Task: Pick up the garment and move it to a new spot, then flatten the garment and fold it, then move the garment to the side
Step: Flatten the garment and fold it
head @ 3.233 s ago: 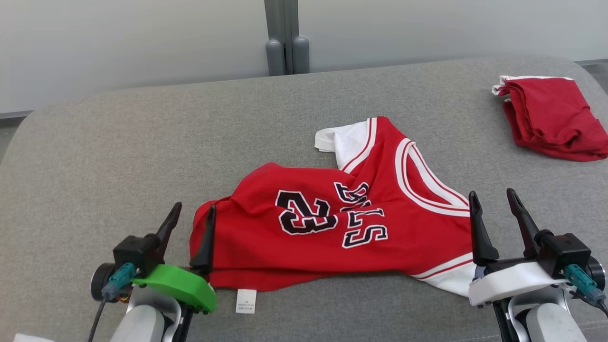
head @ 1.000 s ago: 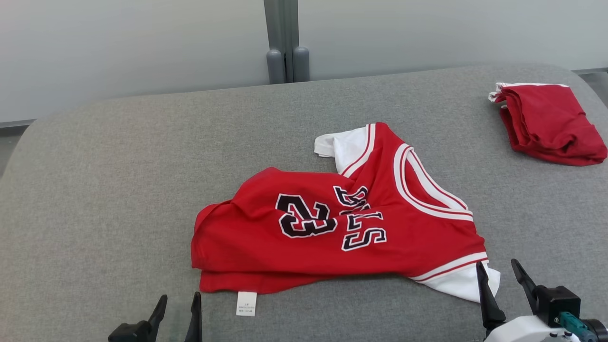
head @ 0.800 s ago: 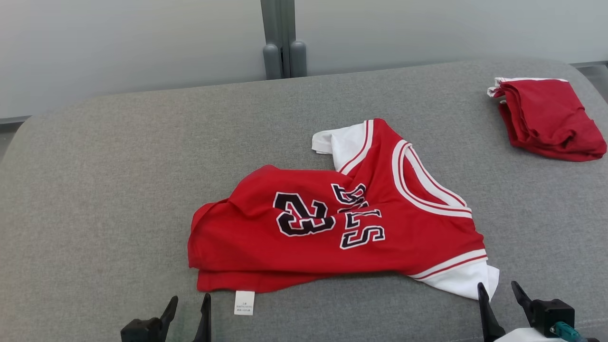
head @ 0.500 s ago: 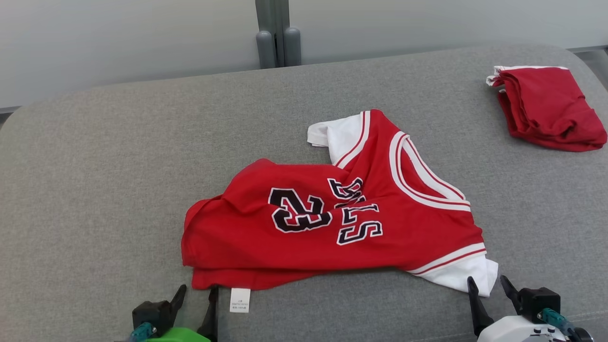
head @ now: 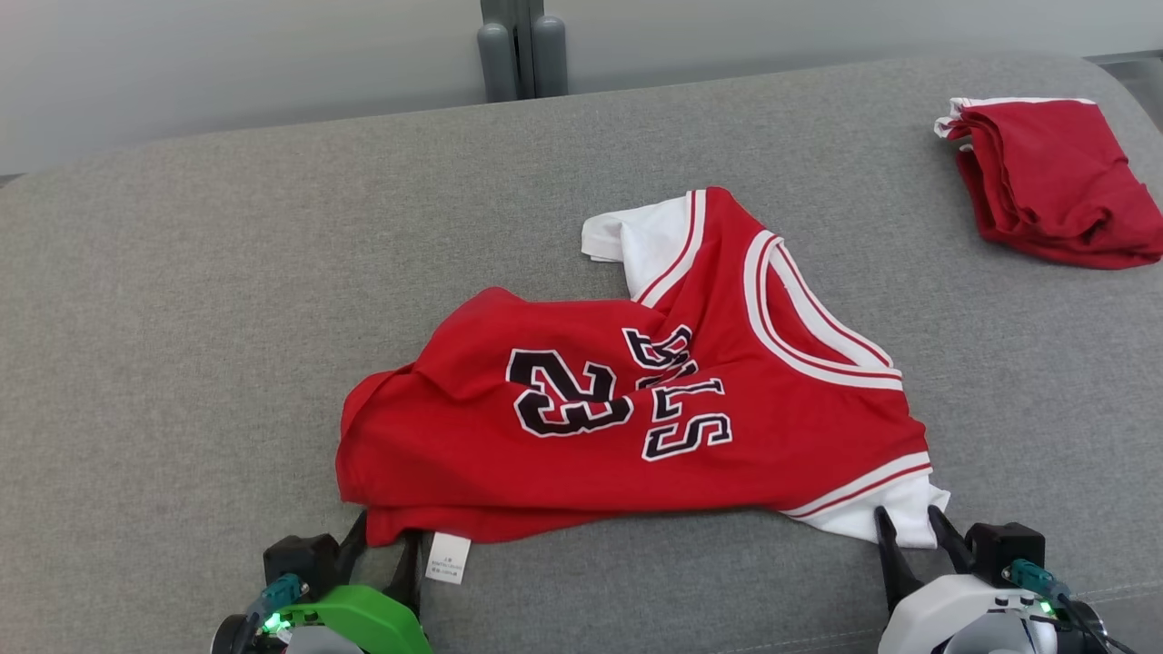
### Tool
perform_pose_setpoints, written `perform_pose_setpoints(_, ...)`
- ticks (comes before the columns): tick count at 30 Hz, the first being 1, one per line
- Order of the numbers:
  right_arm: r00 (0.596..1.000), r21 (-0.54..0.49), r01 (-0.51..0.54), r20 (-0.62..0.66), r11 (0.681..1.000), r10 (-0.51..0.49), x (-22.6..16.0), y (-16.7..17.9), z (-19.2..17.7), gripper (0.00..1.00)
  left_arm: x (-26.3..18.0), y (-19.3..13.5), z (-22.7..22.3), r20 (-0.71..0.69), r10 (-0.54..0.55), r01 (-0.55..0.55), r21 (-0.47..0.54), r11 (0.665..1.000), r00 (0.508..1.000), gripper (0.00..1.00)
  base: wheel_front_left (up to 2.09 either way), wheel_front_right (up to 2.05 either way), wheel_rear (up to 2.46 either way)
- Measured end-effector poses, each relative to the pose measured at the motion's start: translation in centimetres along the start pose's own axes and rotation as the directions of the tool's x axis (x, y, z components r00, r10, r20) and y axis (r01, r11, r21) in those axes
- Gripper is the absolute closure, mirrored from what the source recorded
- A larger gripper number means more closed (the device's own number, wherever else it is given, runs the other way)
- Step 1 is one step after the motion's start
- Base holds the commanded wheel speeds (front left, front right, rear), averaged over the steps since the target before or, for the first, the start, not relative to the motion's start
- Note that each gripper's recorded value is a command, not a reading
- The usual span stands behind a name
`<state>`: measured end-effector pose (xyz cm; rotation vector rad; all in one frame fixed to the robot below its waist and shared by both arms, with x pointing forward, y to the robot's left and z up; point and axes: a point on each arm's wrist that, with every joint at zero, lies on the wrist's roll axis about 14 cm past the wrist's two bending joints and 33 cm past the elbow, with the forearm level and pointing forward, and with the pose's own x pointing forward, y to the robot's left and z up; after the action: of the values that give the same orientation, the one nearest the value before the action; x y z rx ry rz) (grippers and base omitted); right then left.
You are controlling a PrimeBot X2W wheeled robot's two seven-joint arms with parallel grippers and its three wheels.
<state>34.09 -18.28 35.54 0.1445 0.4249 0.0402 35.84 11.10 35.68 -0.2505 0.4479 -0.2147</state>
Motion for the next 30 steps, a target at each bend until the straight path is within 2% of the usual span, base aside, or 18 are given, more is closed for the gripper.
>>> perform_pose_setpoints(7, 0.999, 0.013, -0.029, 0.035, 0.999, 0.028, 0.6, 0.9, 1.3, 1.00, 0.2, -0.6, 1.7, 0.057, -0.020, 0.022, -0.020, 1.000, 0.998, 1.00, 0.00, 0.00, 0.00)
perform_pose_setpoints(13, 0.980, -0.002, -0.069, 0.187, 0.998, 0.068, 0.2, 1.9, 5.9, 1.00, -0.7, -1.2, 5.4, 0.190, -0.047, 0.054, -0.030, 0.998, 0.981, 1.00, 0.00, 0.00, 0.00)
perform_pose_setpoints(18, 0.937, -0.051, -0.120, 0.325, 0.991, 0.130, -0.1, 3.2, 10.7, 1.00, -1.2, -2.2, 8.9, 0.282, -0.107, 0.110, 0.006, 0.994, 0.954, 1.00, 0.00, 0.00, 0.00)
perform_pose_setpoints(22, 0.879, -0.088, -0.170, 0.436, 0.982, 0.191, 0.3, 4.8, 15.7, 1.00, -0.8, -3.4, 13.6, 0.347, -0.186, 0.166, 0.087, 0.982, 0.919, 1.00, 0.00, 0.00, 0.00)
perform_pose_setpoints(26, 0.835, -0.125, -0.199, 0.497, 0.972, 0.235, 1.5, 5.5, 20.4, 1.00, 0.1, -4.3, 18.4, 0.382, -0.253, 0.195, 0.185, 0.963, 0.889, 1.00, 0.00, 0.00, 0.00)
perform_pose_setpoints(30, 0.803, -0.157, -0.211, 0.534, 0.965, 0.263, 3.3, 6.1, 24.9, 1.00, 1.4, -5.3, 23.2, 0.411, -0.304, 0.225, 0.229, 0.947, 0.860, 1.00, 0.00, 0.00, 0.00)
